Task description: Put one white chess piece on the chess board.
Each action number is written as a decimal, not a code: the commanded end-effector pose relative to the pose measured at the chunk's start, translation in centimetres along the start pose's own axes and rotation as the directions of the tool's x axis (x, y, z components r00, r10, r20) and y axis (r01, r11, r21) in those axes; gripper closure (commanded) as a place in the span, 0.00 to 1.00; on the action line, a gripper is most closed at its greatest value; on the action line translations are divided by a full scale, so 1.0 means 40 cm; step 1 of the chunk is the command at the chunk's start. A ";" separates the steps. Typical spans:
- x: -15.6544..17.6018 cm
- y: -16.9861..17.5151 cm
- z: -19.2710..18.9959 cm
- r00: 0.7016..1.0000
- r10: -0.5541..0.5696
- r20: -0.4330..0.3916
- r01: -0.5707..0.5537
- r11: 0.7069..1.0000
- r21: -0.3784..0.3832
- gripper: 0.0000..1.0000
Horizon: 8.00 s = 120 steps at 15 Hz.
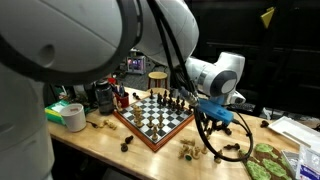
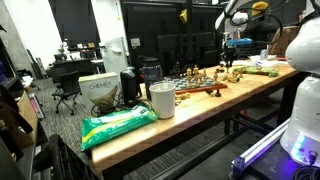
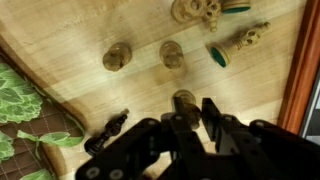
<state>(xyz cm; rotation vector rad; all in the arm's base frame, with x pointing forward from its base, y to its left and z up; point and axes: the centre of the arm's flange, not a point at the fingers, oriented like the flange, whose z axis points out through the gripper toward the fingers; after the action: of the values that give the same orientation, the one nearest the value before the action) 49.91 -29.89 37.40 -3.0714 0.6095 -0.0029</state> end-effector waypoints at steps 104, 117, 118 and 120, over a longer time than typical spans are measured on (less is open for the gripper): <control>-0.346 -0.491 -0.042 0.799 -0.601 0.023 0.596 0.796 0.101 0.94; -0.342 -0.517 -0.021 0.786 -0.617 0.042 0.610 0.784 0.114 0.94; -0.340 -0.515 -0.020 0.786 -0.617 0.042 0.609 0.785 0.115 0.94; -0.338 -0.511 -0.018 0.787 -0.616 0.041 0.608 0.785 0.115 0.94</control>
<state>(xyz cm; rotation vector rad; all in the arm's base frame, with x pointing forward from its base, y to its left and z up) 45.59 -5.72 38.23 -3.0182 -0.3957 0.0830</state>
